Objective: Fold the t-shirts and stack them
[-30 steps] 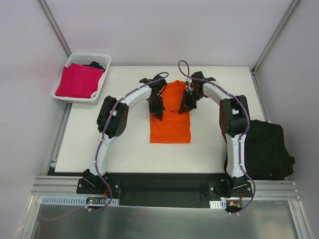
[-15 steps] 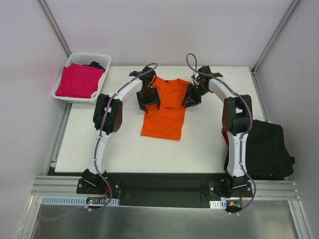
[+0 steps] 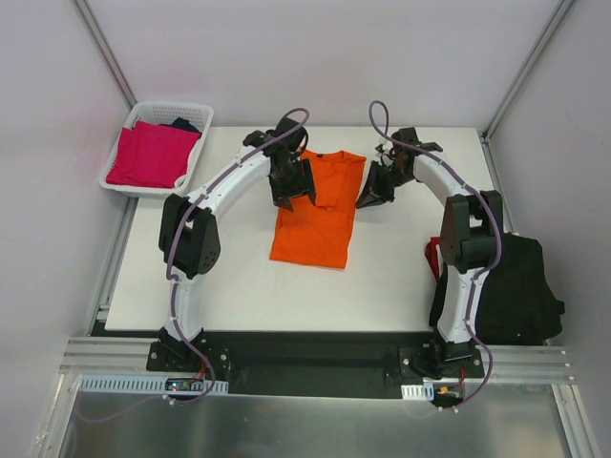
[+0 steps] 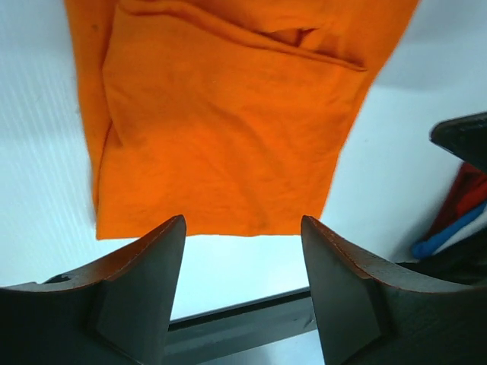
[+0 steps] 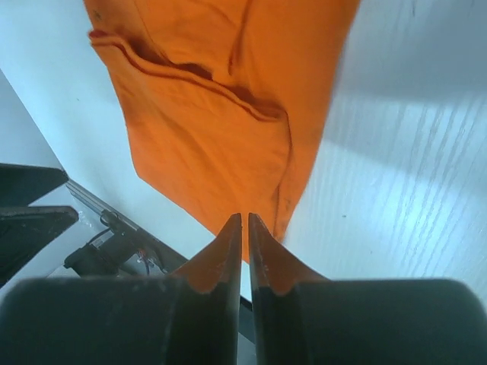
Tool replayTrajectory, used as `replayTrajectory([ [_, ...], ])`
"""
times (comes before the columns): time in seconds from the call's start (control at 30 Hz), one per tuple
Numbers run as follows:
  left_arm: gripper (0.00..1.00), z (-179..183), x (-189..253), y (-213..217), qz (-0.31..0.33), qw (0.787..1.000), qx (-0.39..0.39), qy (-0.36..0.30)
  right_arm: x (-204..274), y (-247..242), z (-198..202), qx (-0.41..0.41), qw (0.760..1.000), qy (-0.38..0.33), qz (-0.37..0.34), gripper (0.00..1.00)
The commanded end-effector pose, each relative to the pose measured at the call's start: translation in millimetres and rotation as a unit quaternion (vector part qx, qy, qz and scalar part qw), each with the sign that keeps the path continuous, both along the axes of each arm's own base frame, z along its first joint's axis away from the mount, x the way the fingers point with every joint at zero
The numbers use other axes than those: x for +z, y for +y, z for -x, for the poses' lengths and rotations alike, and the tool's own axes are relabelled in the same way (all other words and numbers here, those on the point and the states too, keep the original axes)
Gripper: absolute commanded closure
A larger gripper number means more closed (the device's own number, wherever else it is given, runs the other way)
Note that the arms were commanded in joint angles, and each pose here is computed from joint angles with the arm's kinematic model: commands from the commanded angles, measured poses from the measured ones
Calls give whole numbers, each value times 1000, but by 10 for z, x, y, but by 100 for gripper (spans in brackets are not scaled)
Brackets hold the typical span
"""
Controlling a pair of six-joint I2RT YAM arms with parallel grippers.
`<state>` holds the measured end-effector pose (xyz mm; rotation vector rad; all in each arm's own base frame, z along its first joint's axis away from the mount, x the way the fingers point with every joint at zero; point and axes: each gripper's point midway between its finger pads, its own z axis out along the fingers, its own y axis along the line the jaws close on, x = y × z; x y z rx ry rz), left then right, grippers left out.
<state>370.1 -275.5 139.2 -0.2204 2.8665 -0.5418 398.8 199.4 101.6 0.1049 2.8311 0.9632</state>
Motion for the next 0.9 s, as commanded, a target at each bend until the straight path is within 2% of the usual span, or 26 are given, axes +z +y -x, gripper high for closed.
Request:
replayTrajectory([
  [0.0, 36, 67, -71, 266, -54, 998, 8, 1, 101, -3, 100, 2, 1000, -7, -9, 78],
  [0.07, 28, 4, -61, 295, -63, 998, 10, -2, 138, -31, 47, -7, 1000, -11, -12, 71],
  [0.1, 21, -39, -63, 317, -69, 998, 11, -5, 169, -31, 17, -8, 1000, -15, -18, 67],
  [0.17, 14, -167, -70, 335, -70, 997, 17, -8, 266, -68, -105, -20, 999, -28, -28, 64],
  [0.2, 6, -258, -15, 330, -63, 998, 21, -18, 297, -54, -157, -21, 998, -31, -41, 61],
  [0.27, 1, -380, -26, 348, -50, 998, 28, -18, 378, -90, -293, -39, 997, -34, -62, 57],
  [0.4, 1, -788, 217, 341, -30, 996, 24, -81, 510, -122, -574, -61, 990, -57, -111, 56],
  [0.5, 1, -1067, 190, 448, -22, 994, 44, -95, 528, -175, -774, -76, 988, -62, -117, 57],
  [0.7, 1, -1432, -164, 672, 2, 992, 95, -78, 468, -218, -1069, -77, 985, -88, -124, 52],
  [0.87, 1, -1691, -482, 773, 34, 991, 112, -71, 262, -254, -1277, -87, 983, -93, -131, 54],
])
